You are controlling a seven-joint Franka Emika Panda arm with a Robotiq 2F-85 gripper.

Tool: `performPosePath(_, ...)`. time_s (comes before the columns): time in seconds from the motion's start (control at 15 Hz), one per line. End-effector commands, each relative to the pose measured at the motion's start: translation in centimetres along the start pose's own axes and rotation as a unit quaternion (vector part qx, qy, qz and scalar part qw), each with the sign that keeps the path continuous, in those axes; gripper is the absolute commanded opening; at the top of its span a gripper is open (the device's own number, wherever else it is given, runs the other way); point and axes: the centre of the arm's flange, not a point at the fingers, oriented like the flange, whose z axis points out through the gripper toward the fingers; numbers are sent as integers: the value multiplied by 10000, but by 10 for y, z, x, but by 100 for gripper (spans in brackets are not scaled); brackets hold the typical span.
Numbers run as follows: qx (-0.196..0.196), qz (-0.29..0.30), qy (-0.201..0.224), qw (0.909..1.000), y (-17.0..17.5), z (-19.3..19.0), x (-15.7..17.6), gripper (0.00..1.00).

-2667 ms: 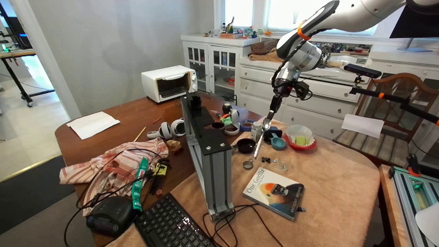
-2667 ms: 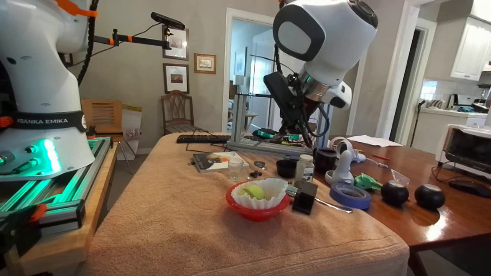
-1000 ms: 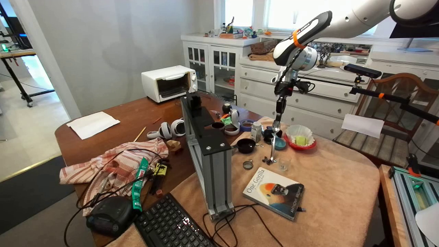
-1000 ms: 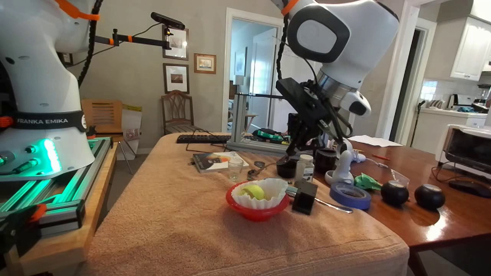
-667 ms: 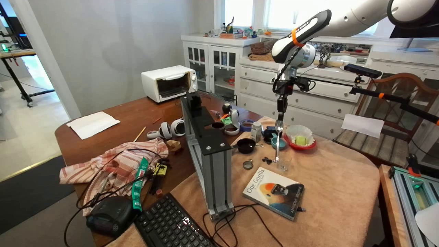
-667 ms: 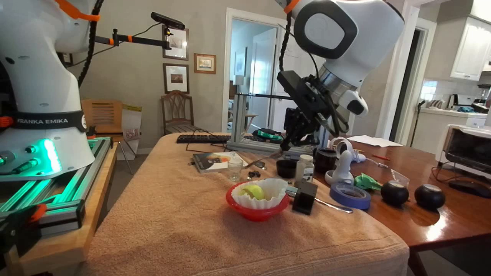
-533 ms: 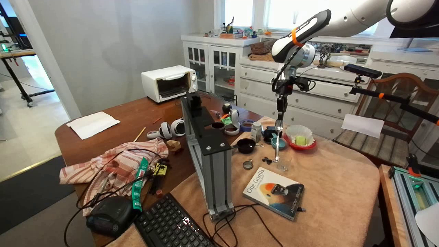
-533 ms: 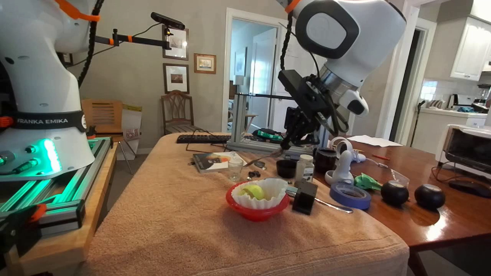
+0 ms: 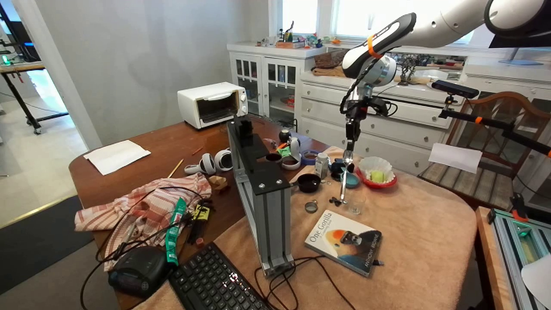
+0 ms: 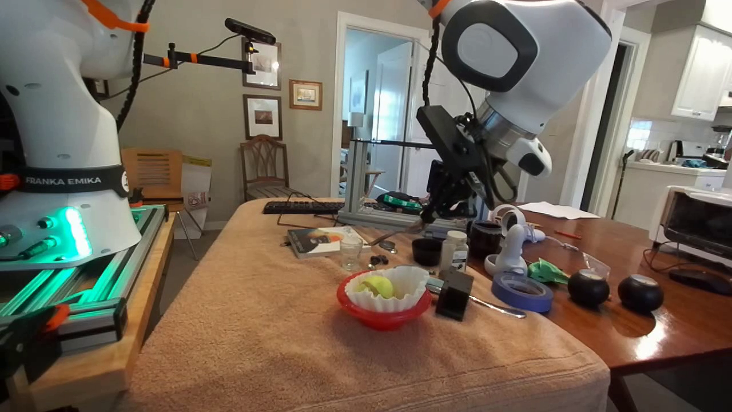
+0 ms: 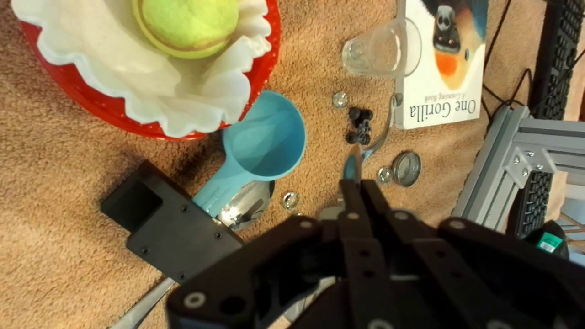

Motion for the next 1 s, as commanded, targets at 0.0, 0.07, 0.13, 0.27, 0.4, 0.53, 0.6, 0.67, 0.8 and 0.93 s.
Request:
performPosePath(0.0,135,75,75,9999,7,-2,2,1)
performPosePath(0.07,16,18,-4,10000,2,1,-1,6)
performPosePath(0.13,22,28,7,10000,3,1,-2,6)
performPosePath(0.27,27,46,26,10000,6,-1,-3,1)
performPosePath(0.4,34,24,-105,9999,7,3,-3,1)
performPosePath(0.53,76,-15,-166,9998,5,12,-4,1)
performPosePath(0.6,108,-39,-197,9997,3,16,-4,1)
performPosePath(0.67,154,-47,-247,9996,2,21,-4,1)
performPosePath(0.8,196,-79,-311,9993,1,28,-4,1)
performPosePath(0.93,202,-228,-304,9991,-1,36,-3,1)
